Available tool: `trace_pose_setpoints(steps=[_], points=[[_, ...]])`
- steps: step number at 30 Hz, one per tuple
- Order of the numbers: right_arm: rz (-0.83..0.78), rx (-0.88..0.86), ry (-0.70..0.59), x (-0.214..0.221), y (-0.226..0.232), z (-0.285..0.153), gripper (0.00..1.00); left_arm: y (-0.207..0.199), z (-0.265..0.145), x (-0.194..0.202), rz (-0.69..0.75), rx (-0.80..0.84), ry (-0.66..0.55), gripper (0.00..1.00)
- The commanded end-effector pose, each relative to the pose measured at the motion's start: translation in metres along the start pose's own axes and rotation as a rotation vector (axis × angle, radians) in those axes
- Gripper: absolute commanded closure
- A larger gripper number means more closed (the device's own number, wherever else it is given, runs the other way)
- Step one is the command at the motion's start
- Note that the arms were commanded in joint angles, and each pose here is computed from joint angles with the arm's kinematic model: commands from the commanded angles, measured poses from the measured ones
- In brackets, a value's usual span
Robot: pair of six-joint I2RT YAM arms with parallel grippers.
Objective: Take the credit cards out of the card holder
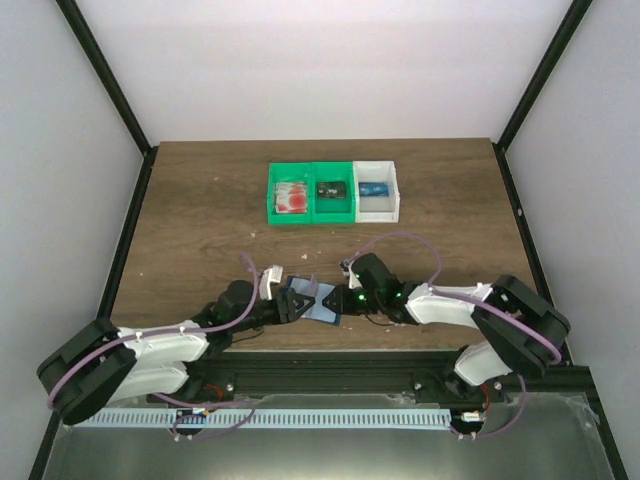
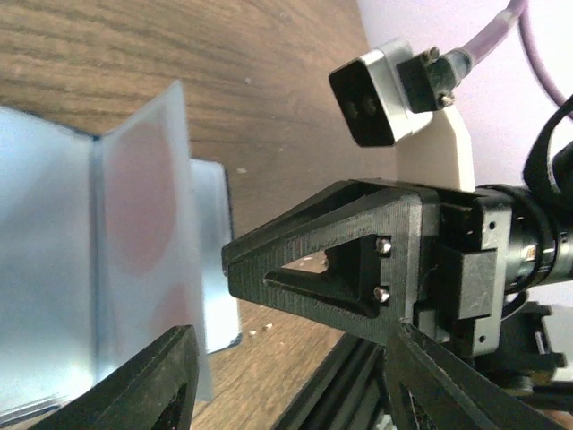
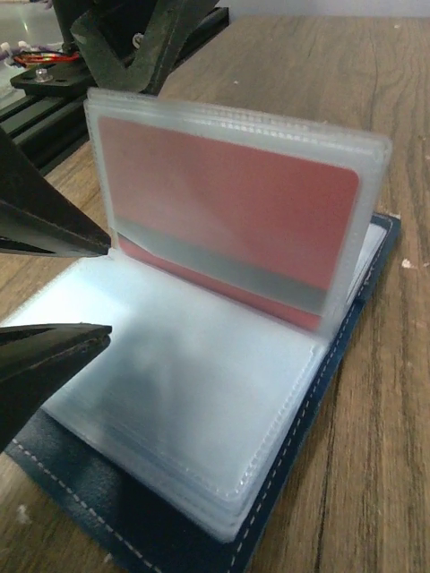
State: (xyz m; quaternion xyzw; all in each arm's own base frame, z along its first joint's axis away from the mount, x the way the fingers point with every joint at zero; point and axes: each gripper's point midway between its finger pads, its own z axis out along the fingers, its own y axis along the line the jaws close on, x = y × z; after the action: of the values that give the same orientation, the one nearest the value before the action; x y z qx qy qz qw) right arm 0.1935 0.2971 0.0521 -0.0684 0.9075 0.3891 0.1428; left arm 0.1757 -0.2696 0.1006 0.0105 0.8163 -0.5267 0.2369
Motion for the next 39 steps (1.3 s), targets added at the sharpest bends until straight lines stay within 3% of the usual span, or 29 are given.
trace_pose_setpoints(steps=[1,8,13,16,23,28,30,36,39], points=[[-0.018,-0.029,0.009,-0.007,0.013,0.011,0.78,0.008,0.005,0.002,0.028,-0.024,0.005,0.45],[-0.014,-0.024,0.015,-0.007,0.01,0.018,0.78,0.015,0.009,0.006,0.031,-0.035,0.021,0.79],[-0.01,0.015,0.004,-0.006,0.0,0.019,0.78,0.008,0.006,0.003,0.031,-0.004,-0.001,0.87],[-0.012,0.026,0.003,-0.007,-0.003,0.021,0.79,0.013,0.007,0.005,0.037,-0.021,0.006,1.0],[-0.03,0.004,-0.007,-0.011,0.004,0.02,0.79,0.021,0.01,0.011,0.042,-0.042,0.033,0.99],[-0.069,-0.077,-0.044,-0.021,0.028,0.009,0.76,0.023,0.009,0.005,0.065,-0.08,0.017,0.58],[-0.076,-0.091,-0.048,-0.022,0.032,0.009,0.74,0.022,0.009,0.0,0.076,-0.09,0.001,0.49],[-0.062,-0.121,-0.024,-0.023,0.039,0.014,0.7,0.024,0.006,0.0,0.073,-0.109,0.0,0.45],[-0.053,-0.126,-0.028,-0.024,0.04,0.014,0.67,0.028,0.006,0.002,0.072,-0.119,0.008,0.51]])
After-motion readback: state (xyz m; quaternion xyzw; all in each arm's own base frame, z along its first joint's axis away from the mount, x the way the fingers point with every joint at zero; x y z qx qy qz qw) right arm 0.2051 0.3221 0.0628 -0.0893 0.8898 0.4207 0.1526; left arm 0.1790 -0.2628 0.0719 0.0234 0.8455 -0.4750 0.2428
